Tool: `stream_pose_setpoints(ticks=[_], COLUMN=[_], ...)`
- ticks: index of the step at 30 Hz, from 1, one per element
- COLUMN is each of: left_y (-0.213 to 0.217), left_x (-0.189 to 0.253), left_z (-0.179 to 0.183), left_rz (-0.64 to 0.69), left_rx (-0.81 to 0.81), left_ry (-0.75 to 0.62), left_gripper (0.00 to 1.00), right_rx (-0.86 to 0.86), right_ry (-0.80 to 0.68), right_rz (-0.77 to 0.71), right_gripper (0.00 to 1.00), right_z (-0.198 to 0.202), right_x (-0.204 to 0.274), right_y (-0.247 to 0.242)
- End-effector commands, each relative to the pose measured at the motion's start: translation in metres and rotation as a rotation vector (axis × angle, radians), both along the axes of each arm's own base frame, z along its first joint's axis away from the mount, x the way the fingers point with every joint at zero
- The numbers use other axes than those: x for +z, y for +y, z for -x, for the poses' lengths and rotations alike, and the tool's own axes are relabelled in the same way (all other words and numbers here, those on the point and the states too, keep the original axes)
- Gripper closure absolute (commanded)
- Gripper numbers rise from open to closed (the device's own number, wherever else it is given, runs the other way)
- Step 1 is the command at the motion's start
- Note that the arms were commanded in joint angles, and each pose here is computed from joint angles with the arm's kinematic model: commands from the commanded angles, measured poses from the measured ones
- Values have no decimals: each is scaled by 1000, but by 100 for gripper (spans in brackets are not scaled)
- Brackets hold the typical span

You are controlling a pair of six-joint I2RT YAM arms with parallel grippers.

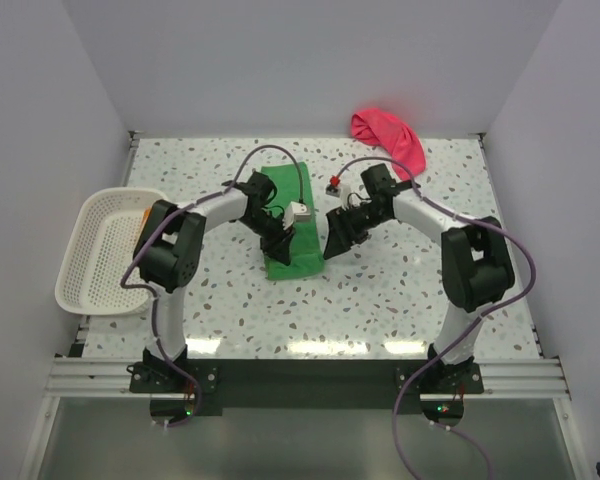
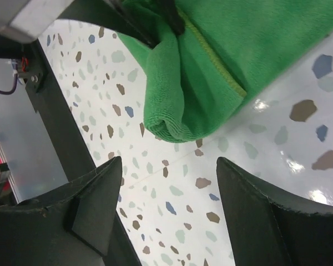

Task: Roll the towels
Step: Roll the towel

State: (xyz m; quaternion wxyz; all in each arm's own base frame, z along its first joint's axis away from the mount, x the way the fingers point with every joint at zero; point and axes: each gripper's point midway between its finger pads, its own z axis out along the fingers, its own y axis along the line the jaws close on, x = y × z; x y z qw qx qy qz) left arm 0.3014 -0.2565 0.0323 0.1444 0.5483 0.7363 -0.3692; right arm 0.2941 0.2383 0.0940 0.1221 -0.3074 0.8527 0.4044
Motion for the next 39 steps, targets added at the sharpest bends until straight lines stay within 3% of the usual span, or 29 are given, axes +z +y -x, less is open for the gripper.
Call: stream_pose_setpoints(ticks=[1,8,12,18,22,28,29,32,35,39], left_y=[-1,0,0,7,16,55,63,82,88,70], left_x=[6,-3,-5,-3,-2,0,4,16,31,46], left_z=[-3,-7,-8,-15,-19,-32,-27,-31,-28,-17], left_rz=[46,30,27,45,45,-70,-85,-133,-121,-133], left_rx=[-5,3,12,59,96,204,196,205,210,112], left_ry=[39,40,46,39,-20,-241,-293,-452,-577,-783], left_gripper=[66,64,62,58,53,46,39,33,26,26], right_rx=[35,18,19,-25,-34,-65,-64,-69,-72,-77], right_ry=[-79,-79,-69,-1,51,128,137,171,188,242], right_rz=[-37,-17,8,74,86,147,153,172,187,210], right_gripper=[27,31,39,70,84,94,95,97,98,99], right_z=[0,-4,-3,-3,-4,-6,-6,-4,-4,-1], right_x=[7,-15,-29,-66,-79,-93,-96,-99,-100,-104], right_y=[19,44,48,43,46,43,44,42,41,41])
